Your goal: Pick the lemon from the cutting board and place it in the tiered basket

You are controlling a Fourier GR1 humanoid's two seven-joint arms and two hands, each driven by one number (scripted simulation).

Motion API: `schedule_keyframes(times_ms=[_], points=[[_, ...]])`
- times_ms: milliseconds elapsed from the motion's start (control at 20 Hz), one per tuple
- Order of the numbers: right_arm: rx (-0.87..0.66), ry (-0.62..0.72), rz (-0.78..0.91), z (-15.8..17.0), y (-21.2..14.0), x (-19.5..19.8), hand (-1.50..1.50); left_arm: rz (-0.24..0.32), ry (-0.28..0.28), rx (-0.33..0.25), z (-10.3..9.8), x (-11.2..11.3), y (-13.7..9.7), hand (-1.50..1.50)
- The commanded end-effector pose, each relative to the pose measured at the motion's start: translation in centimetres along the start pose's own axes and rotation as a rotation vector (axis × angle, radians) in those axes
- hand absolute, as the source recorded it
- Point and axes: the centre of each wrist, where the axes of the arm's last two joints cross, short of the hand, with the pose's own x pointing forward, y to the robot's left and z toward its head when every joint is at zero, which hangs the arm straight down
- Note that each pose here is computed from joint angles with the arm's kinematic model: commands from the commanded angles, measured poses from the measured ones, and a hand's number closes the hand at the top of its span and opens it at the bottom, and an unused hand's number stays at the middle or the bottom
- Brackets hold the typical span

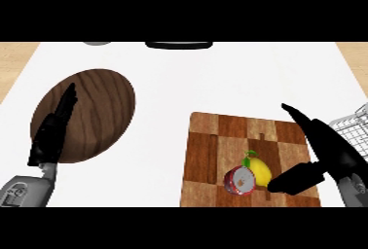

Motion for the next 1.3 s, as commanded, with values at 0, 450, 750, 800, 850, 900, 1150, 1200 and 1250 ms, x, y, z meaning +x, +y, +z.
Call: schedule_keyframes(times_ms=[0, 450, 750, 800, 850, 900, 1150, 1200, 1250], points=[[0.040, 0.131, 0.089, -0.5, 1.7, 0.8, -1.50, 0.004, 0.006, -0.016, 0.8, 0.8, -1.0, 0.00], [0.063, 0.143, 0.102, -0.1, 4.7, 0.4, -1.50, -0.028, 0.007, 0.017, 0.1, -1.0, 1.6, 0.00], [0.002, 0.142, 0.211, -1.1, 5.6, -0.3, -1.50, 0.002, -0.004, 0.017, -1.7, 1.6, -0.4, 0.00], [0.007, 0.151, 0.222, 0.6, 5.2, 0.4, -1.50, -0.017, 0.008, 0.005, 0.1, -1.1, 1.6, 0.00], [-0.012, 0.138, 0.202, 0.8, 4.9, 0.5, -1.50, -0.012, -0.007, 0.005, -1.0, 1.2, 0.1, 0.00], [-0.032, 0.127, 0.207, -0.5, 7.0, 0.2, -1.50, 0.000, 0.013, 0.005, 0.2, -0.2, 1.3, 0.00], [-0.025, 0.139, 0.222, 0.8, 7.0, 1.0, -1.50, 0.002, 0.007, 0.007, 0.3, 2.3, -0.8, 0.00], [-0.018, 0.129, 0.234, -0.5, 6.4, -2.7, -1.50, 0.000, 0.011, 0.017, 0.9, 0.0, 2.0, 0.00], [-0.012, 0.157, 0.242, -1.1, 9.2, 0.6, -1.50, 0.004, -0.001, -0.012, -0.1, 0.3, -0.2, 0.00]])
